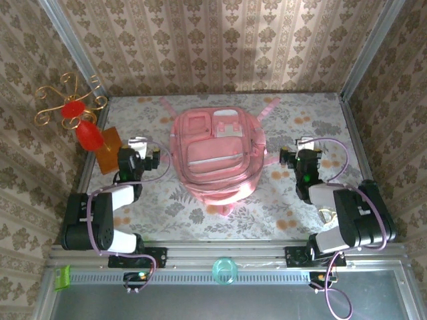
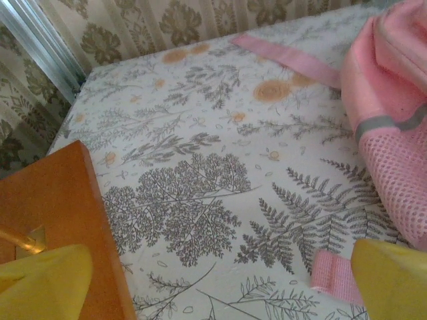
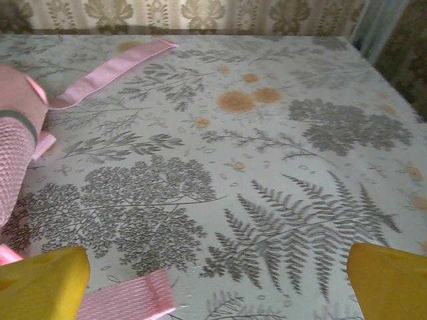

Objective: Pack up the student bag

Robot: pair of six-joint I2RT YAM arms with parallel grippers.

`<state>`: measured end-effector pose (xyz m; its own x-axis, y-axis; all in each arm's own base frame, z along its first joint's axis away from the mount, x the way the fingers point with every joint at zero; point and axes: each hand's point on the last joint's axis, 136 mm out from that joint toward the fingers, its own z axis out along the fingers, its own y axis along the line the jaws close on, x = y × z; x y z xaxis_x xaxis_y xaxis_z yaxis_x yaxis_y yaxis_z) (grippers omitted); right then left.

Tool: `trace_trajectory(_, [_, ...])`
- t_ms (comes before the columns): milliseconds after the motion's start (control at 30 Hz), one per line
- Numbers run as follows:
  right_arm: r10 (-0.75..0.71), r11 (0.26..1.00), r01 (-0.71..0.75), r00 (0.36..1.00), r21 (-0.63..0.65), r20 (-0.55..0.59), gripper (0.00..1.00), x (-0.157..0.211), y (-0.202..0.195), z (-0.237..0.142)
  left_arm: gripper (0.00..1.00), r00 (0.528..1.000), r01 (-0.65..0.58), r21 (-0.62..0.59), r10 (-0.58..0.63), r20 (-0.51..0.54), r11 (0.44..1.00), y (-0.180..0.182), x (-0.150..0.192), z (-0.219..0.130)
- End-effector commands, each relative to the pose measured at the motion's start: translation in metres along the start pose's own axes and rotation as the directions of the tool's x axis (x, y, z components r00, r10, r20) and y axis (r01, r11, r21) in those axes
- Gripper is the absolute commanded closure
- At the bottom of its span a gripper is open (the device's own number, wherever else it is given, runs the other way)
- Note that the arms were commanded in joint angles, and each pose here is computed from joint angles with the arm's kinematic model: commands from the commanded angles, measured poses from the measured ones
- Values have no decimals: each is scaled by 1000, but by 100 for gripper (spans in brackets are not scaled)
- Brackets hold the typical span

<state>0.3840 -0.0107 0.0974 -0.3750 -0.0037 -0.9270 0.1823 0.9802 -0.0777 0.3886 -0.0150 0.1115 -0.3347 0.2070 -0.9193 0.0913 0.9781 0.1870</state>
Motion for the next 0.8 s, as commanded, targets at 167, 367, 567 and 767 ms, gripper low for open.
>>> trace_trajectory(167, [55, 998, -53, 997, -45, 46, 0, -7, -5, 13, 0, 997, 79, -23, -79, 11, 997, 3, 13, 16])
trace_trajectory(367, [51, 998, -49, 998, -49, 37, 0, -6, -4, 13, 0, 997, 72, -40, -71, 21, 997, 5, 12, 15])
trace_trajectory(567, [49, 998, -47, 998, -50, 39, 0, -7, -4, 13, 0, 997, 73, -37, -73, 20, 997, 5, 12, 15])
trace_trajectory(767, [49, 998, -47, 998, -50, 36, 0, -6, -4, 13, 0, 997, 74, -37, -73, 20, 997, 5, 12, 15])
